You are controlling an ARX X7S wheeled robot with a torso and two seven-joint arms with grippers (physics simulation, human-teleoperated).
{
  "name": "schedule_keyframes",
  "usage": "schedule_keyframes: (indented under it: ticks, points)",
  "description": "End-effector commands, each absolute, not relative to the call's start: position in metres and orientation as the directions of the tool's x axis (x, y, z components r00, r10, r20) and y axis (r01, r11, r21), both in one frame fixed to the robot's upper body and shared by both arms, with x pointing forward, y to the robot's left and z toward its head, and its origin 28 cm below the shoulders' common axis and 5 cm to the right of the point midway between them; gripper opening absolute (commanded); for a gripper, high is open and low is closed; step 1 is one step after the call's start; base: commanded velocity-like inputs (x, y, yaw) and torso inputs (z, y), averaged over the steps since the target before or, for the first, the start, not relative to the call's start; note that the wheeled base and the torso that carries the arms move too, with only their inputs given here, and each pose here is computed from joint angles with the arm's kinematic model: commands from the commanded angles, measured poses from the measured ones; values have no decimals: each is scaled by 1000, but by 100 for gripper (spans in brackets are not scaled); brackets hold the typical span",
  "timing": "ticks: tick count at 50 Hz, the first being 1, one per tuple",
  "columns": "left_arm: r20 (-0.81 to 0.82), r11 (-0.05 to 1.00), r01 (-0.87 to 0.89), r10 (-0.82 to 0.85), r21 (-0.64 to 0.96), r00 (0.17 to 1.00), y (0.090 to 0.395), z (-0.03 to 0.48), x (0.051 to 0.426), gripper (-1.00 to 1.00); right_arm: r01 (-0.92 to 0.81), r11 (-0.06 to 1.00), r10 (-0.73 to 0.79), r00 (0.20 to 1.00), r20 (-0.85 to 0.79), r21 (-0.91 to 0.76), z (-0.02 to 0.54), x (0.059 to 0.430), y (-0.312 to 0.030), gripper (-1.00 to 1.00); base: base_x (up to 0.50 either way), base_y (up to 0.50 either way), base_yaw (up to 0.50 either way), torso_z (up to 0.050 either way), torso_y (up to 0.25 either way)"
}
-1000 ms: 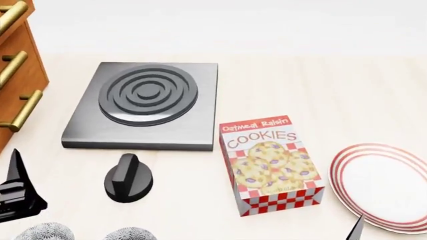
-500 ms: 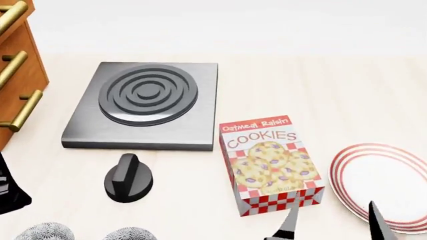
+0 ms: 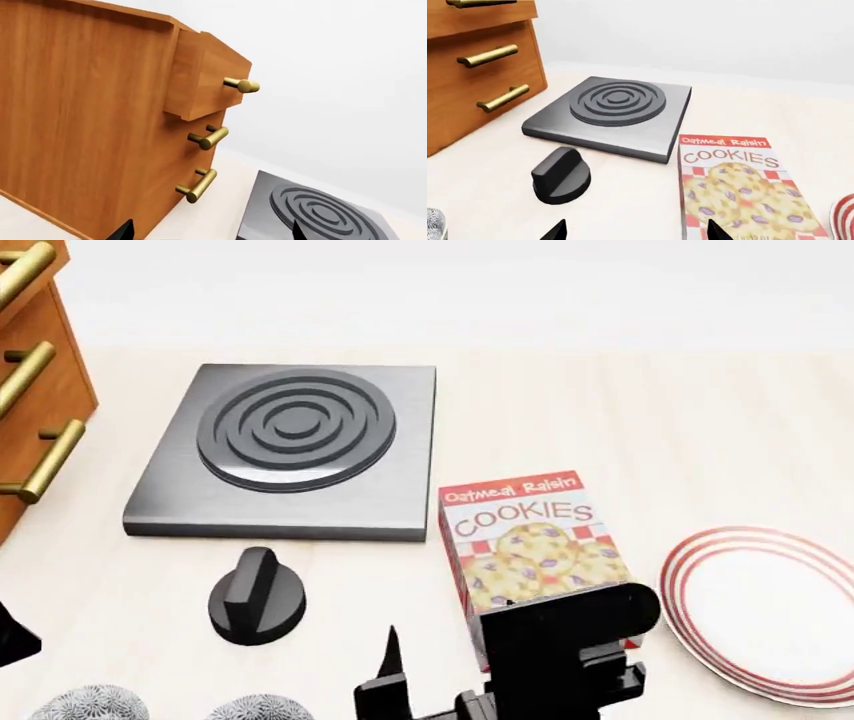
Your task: Pick the akita bowl from table center and place it on the plate.
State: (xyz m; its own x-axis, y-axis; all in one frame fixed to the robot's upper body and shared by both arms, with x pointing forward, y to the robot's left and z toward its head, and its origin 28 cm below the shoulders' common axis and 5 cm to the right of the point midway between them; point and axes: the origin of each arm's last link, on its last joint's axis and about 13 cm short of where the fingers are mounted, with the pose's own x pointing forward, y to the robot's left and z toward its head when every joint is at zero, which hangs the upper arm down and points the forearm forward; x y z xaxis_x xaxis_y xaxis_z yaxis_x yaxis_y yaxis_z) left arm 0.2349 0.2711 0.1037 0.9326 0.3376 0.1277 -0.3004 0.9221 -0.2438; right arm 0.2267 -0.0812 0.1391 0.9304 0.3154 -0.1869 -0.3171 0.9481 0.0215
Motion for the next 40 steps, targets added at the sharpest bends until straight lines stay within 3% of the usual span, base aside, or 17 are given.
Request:
schedule_keyframes:
  ticks: [1,40]
  points:
    - [125,908,-319,362,-273,924,275,103,232,100,-420,895,446,832,-331,150,140,242,-68,100,0,0,0,0,0]
    - [118,896,-329,377,-299,919,278,107,232,100,-500,818,572,650,-500,286,122,264,-47,100,0,0,0,0,0]
